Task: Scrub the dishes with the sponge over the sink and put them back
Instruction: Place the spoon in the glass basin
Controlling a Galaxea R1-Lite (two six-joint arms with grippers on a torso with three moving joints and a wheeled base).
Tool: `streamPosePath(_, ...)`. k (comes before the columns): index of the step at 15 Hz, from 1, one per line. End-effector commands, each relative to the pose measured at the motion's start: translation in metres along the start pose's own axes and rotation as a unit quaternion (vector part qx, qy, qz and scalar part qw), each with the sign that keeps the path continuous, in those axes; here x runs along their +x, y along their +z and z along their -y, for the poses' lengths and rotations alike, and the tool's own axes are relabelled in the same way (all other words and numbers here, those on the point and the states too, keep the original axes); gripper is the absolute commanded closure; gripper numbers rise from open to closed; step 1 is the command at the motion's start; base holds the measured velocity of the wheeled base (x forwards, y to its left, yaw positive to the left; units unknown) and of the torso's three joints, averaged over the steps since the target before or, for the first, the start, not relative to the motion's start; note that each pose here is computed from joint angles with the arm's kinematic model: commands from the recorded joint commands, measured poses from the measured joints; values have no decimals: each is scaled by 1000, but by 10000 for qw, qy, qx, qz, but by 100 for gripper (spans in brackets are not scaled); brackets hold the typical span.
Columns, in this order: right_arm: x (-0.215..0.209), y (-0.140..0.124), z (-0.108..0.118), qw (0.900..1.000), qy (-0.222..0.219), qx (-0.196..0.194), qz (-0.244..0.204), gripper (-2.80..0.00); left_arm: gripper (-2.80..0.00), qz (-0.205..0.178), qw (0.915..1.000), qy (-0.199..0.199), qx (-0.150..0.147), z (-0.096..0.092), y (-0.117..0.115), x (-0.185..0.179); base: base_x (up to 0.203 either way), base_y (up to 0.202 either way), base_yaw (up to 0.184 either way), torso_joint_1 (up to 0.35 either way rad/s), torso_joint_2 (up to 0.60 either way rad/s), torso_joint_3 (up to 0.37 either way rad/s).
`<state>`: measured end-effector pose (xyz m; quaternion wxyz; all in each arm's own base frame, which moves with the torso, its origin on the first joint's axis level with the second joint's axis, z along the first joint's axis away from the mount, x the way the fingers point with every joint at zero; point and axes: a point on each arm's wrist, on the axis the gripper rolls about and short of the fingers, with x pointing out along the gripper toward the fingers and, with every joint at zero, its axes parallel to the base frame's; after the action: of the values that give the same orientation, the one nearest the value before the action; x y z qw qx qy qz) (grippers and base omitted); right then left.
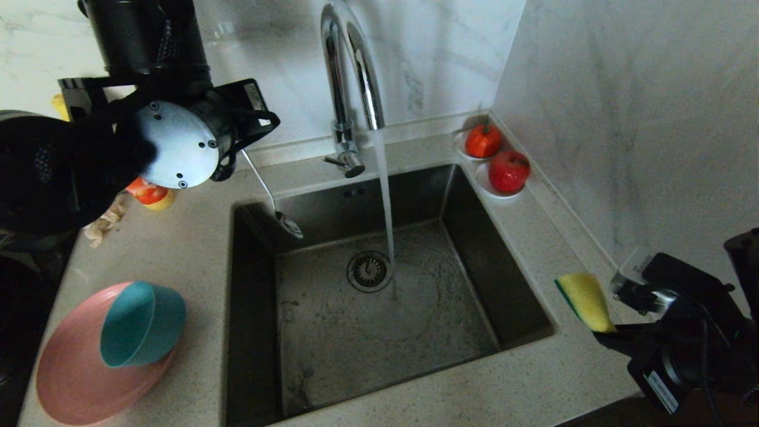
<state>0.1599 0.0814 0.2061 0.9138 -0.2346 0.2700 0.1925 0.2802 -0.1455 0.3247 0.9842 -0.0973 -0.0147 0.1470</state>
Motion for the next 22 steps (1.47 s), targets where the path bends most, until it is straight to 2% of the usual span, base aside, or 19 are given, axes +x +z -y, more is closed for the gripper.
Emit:
streamPosePath(1,-1,-2,0,10000,0,-14,-8,0,0,139,9991,400,-60,-27,11,-1,0,0,0,0,0,0)
streamPosePath(5,1,-2,-1,10000,13,-33,-54,0,0,410,9926,1133,-164,-72,35,8,0,0,0,0,0,0)
streamPosePath(11,4,-4,-2,9999,36,-54,-129,0,0,765,9857,1437,-427,-96,61,-1,0,0,0,0,0,0)
streamPosePath(15,6,-7,-3,9998,60,-55,-183,0,0,838,9741,2072,-340,-129,67,4,0,0,0,0,0,0)
streamPosePath(18,6,-8,-3,9998,58,-51,-198,0,0,917,9685,2287,-345,-147,78,-17,0,0,0,0,0,0)
streamPosePath(22,6,-10,-4,9997,71,-49,-221,0,0,1041,9532,2823,-287,-180,80,-39,0,0,0,0,0,0)
